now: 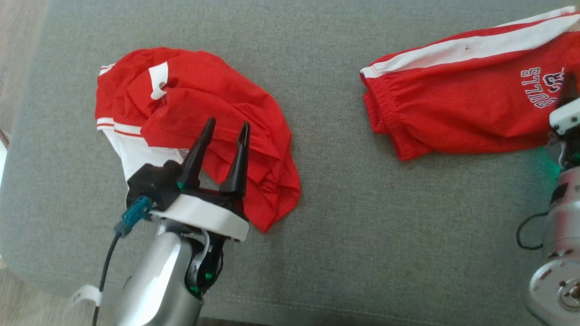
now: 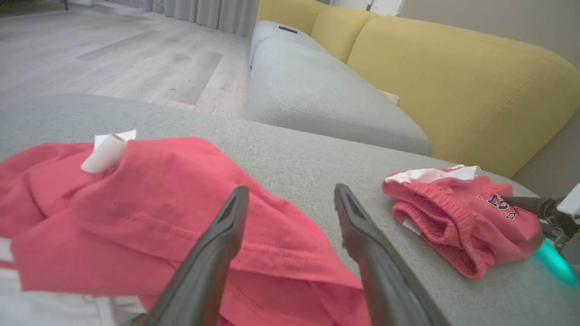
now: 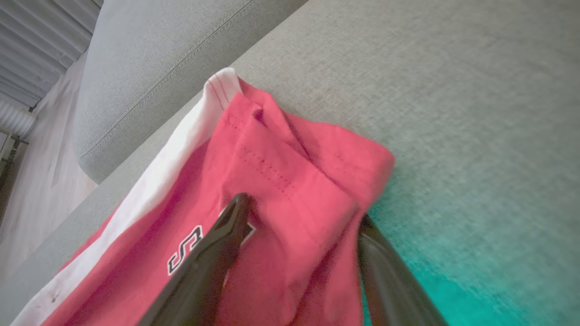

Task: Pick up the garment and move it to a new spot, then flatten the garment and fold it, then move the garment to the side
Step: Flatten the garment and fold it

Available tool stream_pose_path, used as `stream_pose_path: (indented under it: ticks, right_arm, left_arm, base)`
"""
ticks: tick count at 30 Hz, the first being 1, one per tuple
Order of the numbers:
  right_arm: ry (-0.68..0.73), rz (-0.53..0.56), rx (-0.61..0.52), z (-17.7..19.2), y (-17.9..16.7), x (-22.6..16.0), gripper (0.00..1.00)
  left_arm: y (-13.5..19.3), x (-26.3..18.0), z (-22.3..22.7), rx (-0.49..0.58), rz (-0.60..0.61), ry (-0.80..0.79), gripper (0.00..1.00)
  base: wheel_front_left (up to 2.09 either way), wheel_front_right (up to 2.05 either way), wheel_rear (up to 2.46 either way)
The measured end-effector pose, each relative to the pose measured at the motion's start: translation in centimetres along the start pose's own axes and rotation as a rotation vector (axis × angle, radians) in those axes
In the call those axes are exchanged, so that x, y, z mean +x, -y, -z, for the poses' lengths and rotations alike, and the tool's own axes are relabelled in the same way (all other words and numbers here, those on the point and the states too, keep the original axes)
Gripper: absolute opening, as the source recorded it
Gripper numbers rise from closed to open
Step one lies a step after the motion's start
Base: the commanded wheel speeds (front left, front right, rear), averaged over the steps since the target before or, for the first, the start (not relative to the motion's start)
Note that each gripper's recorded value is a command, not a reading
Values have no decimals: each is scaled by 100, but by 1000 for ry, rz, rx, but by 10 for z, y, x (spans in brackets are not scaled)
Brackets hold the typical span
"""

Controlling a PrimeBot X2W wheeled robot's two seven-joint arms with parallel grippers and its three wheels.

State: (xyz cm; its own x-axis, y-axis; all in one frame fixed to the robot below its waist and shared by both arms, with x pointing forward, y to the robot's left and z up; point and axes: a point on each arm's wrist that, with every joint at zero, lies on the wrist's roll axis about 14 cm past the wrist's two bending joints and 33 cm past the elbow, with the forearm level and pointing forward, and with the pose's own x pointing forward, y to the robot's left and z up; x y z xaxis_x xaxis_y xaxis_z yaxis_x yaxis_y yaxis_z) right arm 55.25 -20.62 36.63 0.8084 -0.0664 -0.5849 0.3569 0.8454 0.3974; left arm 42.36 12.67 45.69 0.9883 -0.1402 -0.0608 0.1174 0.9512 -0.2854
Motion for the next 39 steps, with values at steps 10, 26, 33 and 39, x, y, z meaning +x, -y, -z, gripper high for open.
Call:
stream_pose_path:
  ticks: [10,26,33,39]
  right_arm:
    - [-10,-27,-92,-6,-16,19,63]
    - [180,-20,-45,-43,8,-26,0]
    - [241,52,-5,-44,59,-68,0]
    - [267,89,28,-31,87,-99,0]
  left_arm:
    - [-3,12,2,5,1,-1,100]
    - [26,10,-12,-7,71,38,100]
    - [44,0,-15,-16,111,43,100]
    - [52,-8,-19,-19,129,54,100]
  base:
    - [0,0,0]
    - [0,0,0]
    - [0,0,0]
    - [0,0,0]
